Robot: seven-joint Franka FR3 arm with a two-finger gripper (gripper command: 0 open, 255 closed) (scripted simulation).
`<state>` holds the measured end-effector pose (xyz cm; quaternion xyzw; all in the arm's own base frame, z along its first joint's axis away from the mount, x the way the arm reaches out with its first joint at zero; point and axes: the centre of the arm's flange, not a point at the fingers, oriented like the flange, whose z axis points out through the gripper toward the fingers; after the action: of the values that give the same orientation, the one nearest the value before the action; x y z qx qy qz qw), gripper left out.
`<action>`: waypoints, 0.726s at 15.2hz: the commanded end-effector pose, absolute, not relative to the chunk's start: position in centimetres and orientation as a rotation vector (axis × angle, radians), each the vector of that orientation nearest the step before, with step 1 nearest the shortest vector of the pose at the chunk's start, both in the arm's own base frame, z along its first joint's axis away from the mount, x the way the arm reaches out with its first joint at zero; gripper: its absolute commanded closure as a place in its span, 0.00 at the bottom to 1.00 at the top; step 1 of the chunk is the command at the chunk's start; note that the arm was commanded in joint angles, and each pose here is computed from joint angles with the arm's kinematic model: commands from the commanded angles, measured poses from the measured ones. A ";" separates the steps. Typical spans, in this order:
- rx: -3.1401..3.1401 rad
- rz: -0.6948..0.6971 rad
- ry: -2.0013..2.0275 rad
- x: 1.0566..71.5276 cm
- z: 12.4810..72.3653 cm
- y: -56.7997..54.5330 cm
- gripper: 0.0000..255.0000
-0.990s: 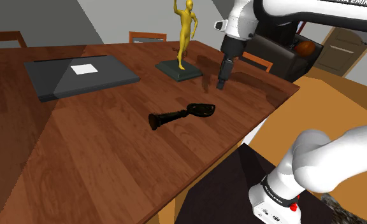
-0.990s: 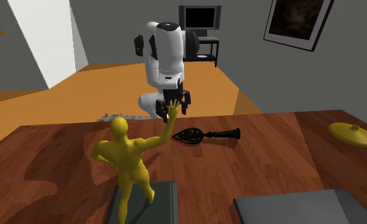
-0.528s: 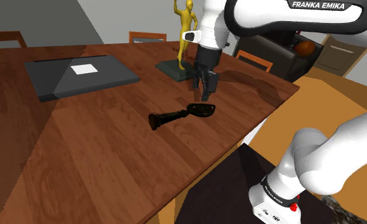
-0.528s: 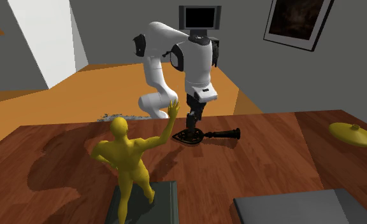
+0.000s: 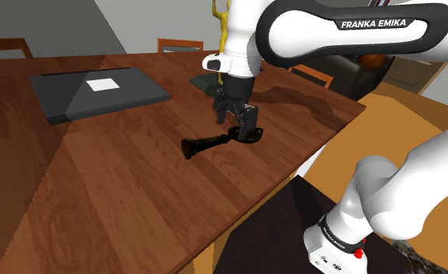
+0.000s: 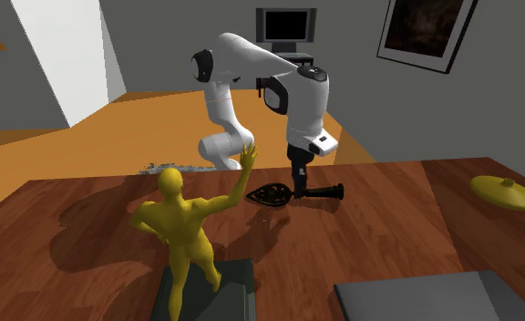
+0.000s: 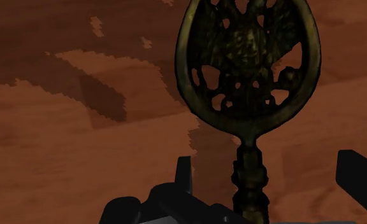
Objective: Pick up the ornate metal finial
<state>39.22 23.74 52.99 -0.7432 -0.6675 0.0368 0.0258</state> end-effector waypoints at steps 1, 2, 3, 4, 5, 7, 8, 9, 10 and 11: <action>-2.293 0.113 -2.068 39.2 52.0 23.7 0.00; -2.293 0.113 -2.068 39.2 51.4 23.7 0.00; -2.293 0.113 -2.068 39.2 50.9 23.7 0.00; -2.293 0.113 -2.068 39.2 50.6 23.7 0.00; -2.293 0.113 -2.068 39.2 50.6 23.7 0.00; -2.293 0.113 -2.068 39.2 50.7 23.7 1.00; -2.293 0.113 -2.068 39.2 50.7 23.8 1.00; -2.293 0.113 -2.068 39.2 50.7 23.8 1.00; -2.293 0.113 -2.068 39.2 50.7 23.8 1.00; -2.293 0.113 -2.068 39.2 50.7 23.8 1.00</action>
<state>39.21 23.74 50.76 -0.7421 -0.6688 0.0365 0.0258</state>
